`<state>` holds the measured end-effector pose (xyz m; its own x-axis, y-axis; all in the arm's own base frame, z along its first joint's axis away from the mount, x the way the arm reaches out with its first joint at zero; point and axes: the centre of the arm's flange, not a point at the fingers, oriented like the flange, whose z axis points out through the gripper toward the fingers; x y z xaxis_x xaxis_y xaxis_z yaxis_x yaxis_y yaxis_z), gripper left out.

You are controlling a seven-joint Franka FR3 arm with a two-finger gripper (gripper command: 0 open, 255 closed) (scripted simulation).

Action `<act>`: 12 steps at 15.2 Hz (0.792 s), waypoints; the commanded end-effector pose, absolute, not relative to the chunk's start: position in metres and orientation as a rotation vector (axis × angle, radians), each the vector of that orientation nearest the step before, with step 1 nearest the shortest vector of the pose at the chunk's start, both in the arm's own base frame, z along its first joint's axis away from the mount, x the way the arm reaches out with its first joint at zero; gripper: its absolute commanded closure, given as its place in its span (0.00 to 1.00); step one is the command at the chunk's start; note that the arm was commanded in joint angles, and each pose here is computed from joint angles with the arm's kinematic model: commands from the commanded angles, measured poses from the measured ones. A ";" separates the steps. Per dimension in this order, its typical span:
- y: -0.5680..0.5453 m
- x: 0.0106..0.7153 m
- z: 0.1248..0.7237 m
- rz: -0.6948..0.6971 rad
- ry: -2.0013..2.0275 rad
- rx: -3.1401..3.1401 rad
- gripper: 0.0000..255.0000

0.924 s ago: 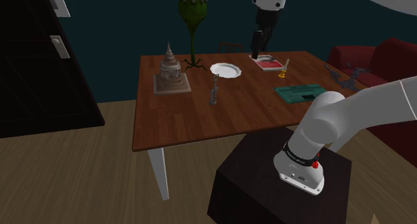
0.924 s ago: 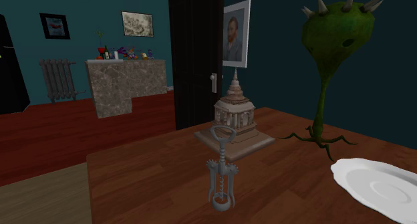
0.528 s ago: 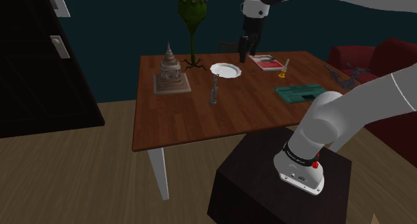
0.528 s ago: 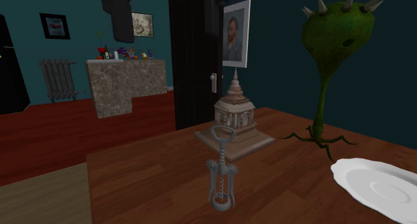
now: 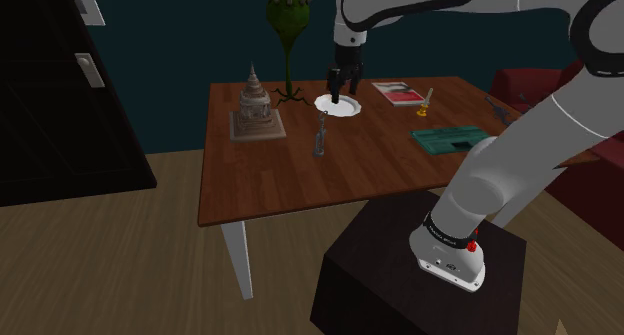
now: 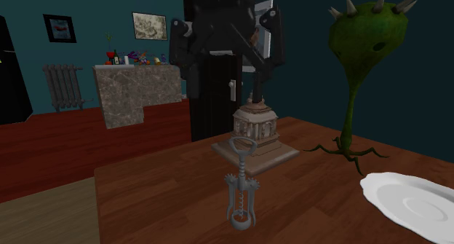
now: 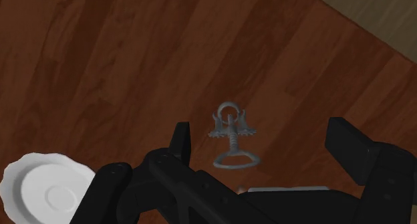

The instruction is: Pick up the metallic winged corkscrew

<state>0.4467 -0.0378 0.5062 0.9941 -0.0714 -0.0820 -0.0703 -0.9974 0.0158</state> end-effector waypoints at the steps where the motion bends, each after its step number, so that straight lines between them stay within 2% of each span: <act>1: -0.040 0.468 0.491 -0.139 -0.148 3.127 0.00; 7: -0.052 0.527 0.443 -0.171 -0.250 3.132 0.00; 12: -0.052 0.527 0.417 -0.171 -0.250 3.132 0.00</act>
<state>0.5271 -0.0519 0.4227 0.9815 -0.1573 -0.1088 -0.1578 -0.9875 0.0041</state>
